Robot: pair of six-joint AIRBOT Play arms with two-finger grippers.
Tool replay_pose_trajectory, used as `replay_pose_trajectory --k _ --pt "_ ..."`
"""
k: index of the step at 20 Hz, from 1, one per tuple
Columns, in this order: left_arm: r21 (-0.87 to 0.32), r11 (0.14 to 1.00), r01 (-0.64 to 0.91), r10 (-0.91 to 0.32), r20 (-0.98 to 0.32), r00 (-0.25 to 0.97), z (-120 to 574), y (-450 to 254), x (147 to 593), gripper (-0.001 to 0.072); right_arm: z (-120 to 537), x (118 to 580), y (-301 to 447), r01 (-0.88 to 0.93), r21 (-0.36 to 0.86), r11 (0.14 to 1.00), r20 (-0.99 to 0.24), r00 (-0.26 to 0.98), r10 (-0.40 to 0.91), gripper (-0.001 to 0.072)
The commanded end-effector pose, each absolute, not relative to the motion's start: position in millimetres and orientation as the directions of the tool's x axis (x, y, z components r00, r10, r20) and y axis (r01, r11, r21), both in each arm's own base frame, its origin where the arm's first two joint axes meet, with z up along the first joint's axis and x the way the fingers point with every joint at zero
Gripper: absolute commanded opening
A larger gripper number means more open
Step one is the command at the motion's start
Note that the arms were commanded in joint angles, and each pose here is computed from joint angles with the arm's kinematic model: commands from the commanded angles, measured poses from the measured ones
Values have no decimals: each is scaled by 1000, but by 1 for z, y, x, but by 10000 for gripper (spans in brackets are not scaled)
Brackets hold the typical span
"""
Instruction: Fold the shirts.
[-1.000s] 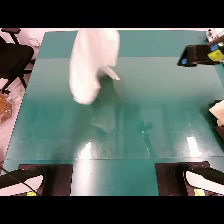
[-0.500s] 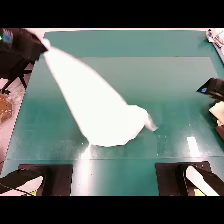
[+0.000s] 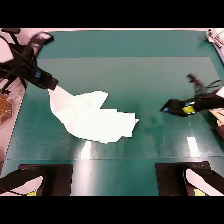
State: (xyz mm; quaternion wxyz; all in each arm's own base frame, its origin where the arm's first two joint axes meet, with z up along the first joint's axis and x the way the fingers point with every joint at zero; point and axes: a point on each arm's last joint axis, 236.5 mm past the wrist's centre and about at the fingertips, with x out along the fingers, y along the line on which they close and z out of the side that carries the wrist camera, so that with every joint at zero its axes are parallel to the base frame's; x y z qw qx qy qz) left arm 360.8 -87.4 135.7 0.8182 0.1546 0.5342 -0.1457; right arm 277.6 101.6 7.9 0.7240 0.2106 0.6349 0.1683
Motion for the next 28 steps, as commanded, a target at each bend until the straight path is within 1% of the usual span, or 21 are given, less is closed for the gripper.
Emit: replay_pose_trajectory --k 1,3,5,7,10,11,12,14,16,18,20,21,23,24,26,28 --pt "102 909 405 -51 -935 351 112 -84 357 21 -15 262 180 -76 598 798 -800 6 600 702" --pt "105 905 412 -52 -934 353 112 -84 357 21 -13 277 219 -134 640 756 -756 67 651 661" --pt "110 900 422 -53 -933 356 113 -84 358 21 -11 289 242 -124 675 727 -718 116 686 661" --pt "114 894 433 -53 -933 355 113 -84 358 20 -14 293 251 -91 703 706 -696 117 708 661" --pt "114 894 433 -53 -933 356 113 -84 358 21 -27 293 253 -65 706 705 -700 90 709 661" --pt "114 894 433 -53 -933 356 113 -84 358 21 -32 293 253 -58 704 708 -703 82 706 626" --pt "114 894 433 -53 -933 355 113 -84 358 21 -35 292 253 -62 702 709 -705 76 705 509" --pt "114 894 433 -53 -933 355 113 -84 358 21 -31 295 257 -77 714 695 -690 88 718 29" --pt "111 895 433 -56 -934 354 113 -85 358 20 -12 300 262 -98 749 655 -644 122 755 22" --pt "104 898 428 -60 -934 353 114 -85 357 20 22 310 263 -138 777 614 -589 186 787 21" --pt "124 899 421 -62 -914 400 133 -84 362 20 79 331 252 -230 770 595 -525 300 796 21" --pt "163 901 403 -46 -885 463 154 -78 367 20 118 344 240 -282 758 588 -475 379 794 20" --pt "265 908 325 3 -778 629 218 -59 378 20 205 367 202 -372 709 599 -352 549 758 20" --pt "307 917 253 36 -696 717 260 -45 377 20 246 371 180 -404 677 615 -289 623 727 20" --pt "319 934 159 39 -533 845 337 -32 359 20 319 364 137 -440 605 663 -175 739 650 20" --pt "291 950 109 13 -390 921 398 -25 327 20 372 339 109 -464 521 716 -99 801 591 20"
